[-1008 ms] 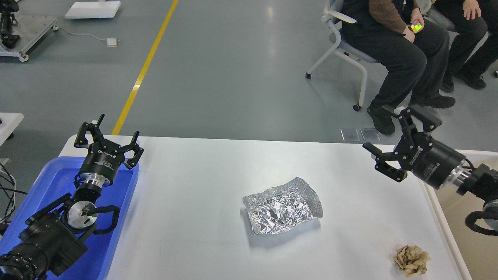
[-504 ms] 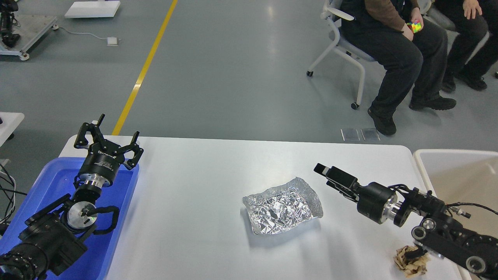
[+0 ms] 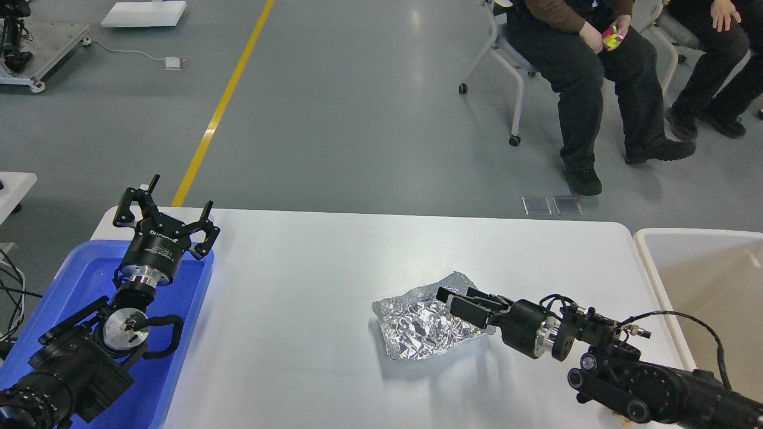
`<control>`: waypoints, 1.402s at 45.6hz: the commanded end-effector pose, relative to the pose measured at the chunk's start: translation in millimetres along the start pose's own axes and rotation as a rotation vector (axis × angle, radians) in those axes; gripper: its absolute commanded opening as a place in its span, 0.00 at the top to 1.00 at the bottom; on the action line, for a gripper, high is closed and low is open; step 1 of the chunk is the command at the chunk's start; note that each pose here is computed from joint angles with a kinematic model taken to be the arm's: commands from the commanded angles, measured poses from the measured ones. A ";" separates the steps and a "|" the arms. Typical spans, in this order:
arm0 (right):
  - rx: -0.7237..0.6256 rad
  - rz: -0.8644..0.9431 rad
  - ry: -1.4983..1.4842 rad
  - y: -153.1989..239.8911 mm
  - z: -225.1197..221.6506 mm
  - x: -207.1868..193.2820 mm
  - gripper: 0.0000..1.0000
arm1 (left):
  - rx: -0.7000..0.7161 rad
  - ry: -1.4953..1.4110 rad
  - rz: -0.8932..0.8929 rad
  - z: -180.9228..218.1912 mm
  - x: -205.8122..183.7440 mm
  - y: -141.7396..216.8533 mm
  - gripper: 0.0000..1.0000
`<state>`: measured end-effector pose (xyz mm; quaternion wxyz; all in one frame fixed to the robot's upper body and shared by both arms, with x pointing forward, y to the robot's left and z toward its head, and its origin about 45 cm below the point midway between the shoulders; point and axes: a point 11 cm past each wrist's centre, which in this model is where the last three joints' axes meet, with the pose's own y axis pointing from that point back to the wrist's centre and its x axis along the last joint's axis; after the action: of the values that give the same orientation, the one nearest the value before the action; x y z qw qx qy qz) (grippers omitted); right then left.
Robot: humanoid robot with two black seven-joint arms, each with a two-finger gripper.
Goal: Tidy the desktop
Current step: 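Close the right gripper on the edge of the silver foil bag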
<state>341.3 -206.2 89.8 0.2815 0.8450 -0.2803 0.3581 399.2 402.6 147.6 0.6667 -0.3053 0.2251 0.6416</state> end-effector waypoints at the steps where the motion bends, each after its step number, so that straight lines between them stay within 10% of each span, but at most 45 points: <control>1: 0.001 0.005 0.131 -14.2 5.7 9.0 0.00 | 0.000 0.000 0.000 -0.1 0.0 0.0 0.00; 64: -0.204 -0.032 0.275 17.8 68.1 -24.6 0.02 | 0.001 0.001 0.000 -0.3 0.4 0.6 0.00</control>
<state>345.8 -261.4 36.9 0.4116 0.7606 -0.2520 0.4344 398.7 402.6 147.1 0.6668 -0.3051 0.2258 0.6413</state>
